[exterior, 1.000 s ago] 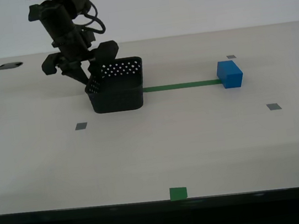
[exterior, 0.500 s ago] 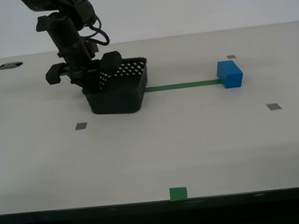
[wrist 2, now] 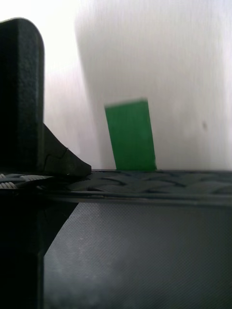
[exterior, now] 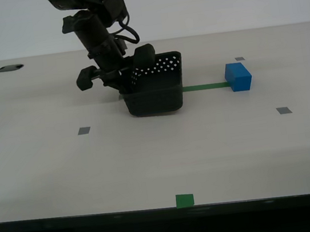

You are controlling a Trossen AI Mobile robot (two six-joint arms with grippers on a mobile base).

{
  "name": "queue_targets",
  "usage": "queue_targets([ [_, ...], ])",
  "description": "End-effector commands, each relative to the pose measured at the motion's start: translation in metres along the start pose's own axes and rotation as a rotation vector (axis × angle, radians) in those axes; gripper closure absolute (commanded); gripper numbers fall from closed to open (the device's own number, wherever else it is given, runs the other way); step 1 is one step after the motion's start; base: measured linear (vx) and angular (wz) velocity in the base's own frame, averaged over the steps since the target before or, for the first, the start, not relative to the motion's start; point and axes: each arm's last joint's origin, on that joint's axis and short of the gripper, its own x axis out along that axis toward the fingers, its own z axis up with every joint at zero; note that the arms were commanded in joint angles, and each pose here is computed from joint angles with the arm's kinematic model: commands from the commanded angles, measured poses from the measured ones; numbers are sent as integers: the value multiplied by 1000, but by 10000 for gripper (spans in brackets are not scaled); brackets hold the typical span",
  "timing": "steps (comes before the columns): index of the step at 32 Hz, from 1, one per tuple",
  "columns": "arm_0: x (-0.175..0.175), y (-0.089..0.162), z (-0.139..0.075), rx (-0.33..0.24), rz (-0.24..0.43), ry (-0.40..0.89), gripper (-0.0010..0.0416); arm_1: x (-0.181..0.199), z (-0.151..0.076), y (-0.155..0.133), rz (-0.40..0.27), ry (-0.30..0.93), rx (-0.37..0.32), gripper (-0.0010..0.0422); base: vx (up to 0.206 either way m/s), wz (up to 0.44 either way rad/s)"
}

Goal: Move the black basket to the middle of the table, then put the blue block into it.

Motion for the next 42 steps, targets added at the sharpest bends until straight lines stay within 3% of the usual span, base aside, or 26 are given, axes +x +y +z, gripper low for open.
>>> queue_targets([
  [1,0,1,0,12,3,0,405,0,0,-15,-29,-16,-25,413,0,0],
  [8,0,1,0,28,4,1,405,-13,14,-41,-74,-83,-24,413,0,0],
  [17,0,1,-1,31,4,17,406,-12,10,-48,-1,-105,-7,413,0,0],
  [31,0,2,-2,37,7,23,405,-11,7,-59,-52,-102,38,412,0,0],
  [42,0,2,-2,43,8,24,406,-9,2,-67,-15,-114,38,413,0,0],
])
